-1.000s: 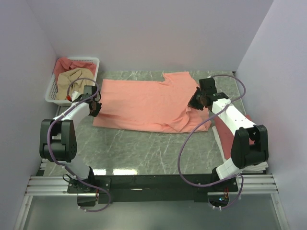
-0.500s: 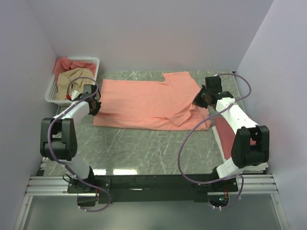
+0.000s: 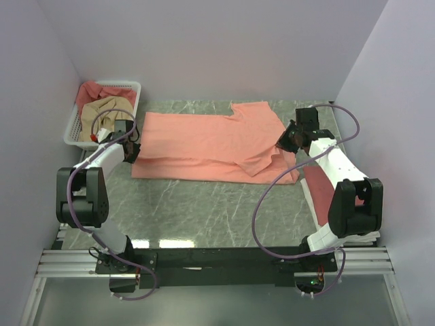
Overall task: Fold and stack the t-shirts
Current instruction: Fold the tshirt
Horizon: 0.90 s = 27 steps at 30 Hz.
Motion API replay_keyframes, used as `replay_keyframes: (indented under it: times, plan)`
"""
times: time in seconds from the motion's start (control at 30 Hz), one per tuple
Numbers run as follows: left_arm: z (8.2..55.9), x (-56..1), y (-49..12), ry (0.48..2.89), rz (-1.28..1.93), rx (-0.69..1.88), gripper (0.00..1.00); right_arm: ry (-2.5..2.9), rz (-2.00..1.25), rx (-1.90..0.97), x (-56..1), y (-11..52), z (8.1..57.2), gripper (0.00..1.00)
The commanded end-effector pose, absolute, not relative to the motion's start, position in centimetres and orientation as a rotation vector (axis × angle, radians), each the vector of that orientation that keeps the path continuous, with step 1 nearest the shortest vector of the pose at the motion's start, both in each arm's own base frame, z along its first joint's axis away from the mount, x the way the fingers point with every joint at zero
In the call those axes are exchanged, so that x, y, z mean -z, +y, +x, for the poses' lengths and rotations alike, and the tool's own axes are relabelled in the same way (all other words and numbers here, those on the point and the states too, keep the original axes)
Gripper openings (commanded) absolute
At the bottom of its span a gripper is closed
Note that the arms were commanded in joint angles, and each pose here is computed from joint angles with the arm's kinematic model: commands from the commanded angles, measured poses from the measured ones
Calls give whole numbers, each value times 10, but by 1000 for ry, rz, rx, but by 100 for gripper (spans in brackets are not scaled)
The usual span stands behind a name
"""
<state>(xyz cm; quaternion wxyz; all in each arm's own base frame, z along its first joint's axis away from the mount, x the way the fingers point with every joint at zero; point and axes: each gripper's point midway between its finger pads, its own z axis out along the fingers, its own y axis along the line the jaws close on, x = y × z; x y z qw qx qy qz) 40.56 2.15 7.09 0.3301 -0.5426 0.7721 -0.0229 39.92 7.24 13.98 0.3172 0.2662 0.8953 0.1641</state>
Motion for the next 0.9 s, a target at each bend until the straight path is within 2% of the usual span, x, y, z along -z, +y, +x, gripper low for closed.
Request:
replay_keyframes:
  times: [0.0,0.87]
  plan:
    - [423,-90,29,1949,-1409,113,1,2274,674,-453,-163,68,416,0]
    - [442,-76,25,2000,-1389,146,1,2275,717,-456,-155,55,422,0]
